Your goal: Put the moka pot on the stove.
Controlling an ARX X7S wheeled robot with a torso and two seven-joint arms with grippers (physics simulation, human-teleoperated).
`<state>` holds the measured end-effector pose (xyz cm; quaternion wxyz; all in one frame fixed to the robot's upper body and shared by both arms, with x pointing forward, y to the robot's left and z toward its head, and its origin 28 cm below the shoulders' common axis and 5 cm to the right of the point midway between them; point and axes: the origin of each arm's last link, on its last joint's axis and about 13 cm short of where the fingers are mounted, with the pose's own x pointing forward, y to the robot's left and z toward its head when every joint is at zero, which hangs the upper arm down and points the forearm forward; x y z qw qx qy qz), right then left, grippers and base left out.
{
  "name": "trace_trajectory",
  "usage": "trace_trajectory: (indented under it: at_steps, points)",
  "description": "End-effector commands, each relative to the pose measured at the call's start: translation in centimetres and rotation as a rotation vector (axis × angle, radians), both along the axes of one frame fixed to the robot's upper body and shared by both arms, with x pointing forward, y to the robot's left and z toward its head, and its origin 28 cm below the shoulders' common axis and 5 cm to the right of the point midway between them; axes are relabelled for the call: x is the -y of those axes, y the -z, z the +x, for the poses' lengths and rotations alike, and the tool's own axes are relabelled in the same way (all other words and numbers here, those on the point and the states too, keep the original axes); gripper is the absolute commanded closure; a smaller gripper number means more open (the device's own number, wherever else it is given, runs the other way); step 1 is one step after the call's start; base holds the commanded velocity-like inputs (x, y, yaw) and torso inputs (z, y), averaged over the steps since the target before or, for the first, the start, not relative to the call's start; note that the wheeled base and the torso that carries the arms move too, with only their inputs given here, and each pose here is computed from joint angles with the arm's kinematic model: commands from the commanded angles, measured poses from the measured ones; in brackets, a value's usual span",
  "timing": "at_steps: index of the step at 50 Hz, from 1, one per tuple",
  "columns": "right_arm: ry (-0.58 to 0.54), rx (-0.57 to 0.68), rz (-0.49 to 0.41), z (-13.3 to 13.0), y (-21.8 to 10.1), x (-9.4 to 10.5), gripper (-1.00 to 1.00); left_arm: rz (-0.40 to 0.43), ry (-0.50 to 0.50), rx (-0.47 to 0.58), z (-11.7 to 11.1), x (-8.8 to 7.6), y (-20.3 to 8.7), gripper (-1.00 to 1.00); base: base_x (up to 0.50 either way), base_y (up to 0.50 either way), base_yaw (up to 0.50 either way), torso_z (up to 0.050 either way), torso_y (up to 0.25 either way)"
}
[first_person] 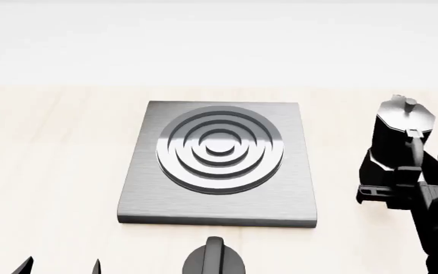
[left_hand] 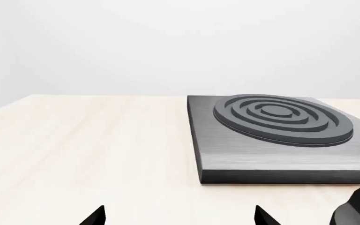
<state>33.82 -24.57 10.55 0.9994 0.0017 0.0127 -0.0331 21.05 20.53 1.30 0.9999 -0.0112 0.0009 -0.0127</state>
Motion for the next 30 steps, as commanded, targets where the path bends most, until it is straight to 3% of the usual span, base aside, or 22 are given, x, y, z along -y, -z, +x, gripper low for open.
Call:
trace_trajectory:
  at_steps: [1,16,30]
  points:
    - [-0.13,0.152,-0.125,0.9,-4.9,-3.1,1.0,-0.001,0.0,0.001,0.0,0.0,0.0,-1.0,0.0,0.0,0.0,0.0,0.0]
    - [-0.16,0.188,-0.162,2.2,-6.3,-5.5,1.0,0.0,0.0,0.0,0.0,0.0,0.0,-1.0,0.0,0.0,0.0,0.0,0.001]
    - [-0.192,0.244,-0.162,5.3,-8.4,-8.0,1.0,-0.001,-0.001,0.0,0.0,0.0,0.0,-1.0,0.0,0.0,0.0,0.0,0.001]
